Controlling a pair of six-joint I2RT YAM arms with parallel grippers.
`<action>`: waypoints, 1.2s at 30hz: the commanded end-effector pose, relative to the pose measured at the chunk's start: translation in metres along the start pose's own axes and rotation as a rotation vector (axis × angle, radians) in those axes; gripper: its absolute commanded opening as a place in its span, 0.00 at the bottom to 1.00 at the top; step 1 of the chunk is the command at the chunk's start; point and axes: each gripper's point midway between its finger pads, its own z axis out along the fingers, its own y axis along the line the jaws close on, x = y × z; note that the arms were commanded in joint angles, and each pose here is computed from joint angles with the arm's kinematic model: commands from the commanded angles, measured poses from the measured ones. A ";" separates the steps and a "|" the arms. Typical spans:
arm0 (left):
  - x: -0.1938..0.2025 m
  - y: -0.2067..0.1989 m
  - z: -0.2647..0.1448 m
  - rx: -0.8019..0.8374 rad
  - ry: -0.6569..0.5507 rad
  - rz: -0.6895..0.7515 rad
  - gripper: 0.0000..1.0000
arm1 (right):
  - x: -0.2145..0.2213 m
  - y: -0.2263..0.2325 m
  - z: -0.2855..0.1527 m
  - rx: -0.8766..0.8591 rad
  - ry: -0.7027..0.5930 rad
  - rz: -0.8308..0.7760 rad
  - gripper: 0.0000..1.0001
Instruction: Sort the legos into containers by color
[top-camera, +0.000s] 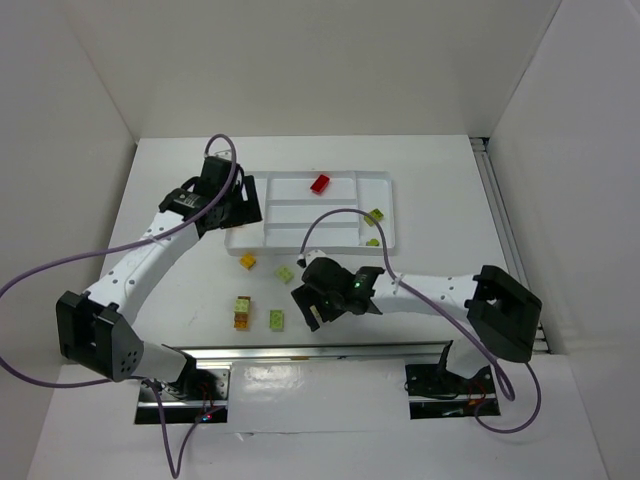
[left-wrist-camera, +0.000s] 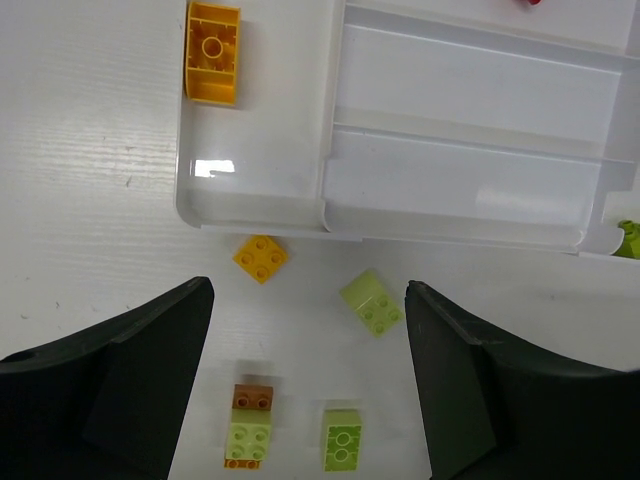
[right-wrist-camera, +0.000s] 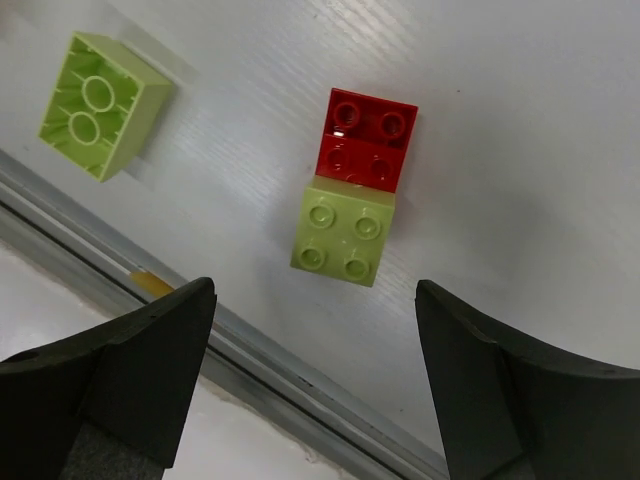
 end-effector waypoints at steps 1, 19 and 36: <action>-0.006 -0.006 -0.006 0.033 -0.014 -0.003 0.89 | -0.018 -0.001 -0.002 0.032 -0.047 -0.005 0.86; 0.002 -0.011 0.002 0.054 0.031 0.003 0.88 | -0.028 -0.002 0.016 0.063 -0.061 -0.035 0.63; 0.008 -0.010 0.002 0.059 0.041 0.013 0.88 | -0.040 -0.004 0.021 0.108 -0.078 -0.035 0.41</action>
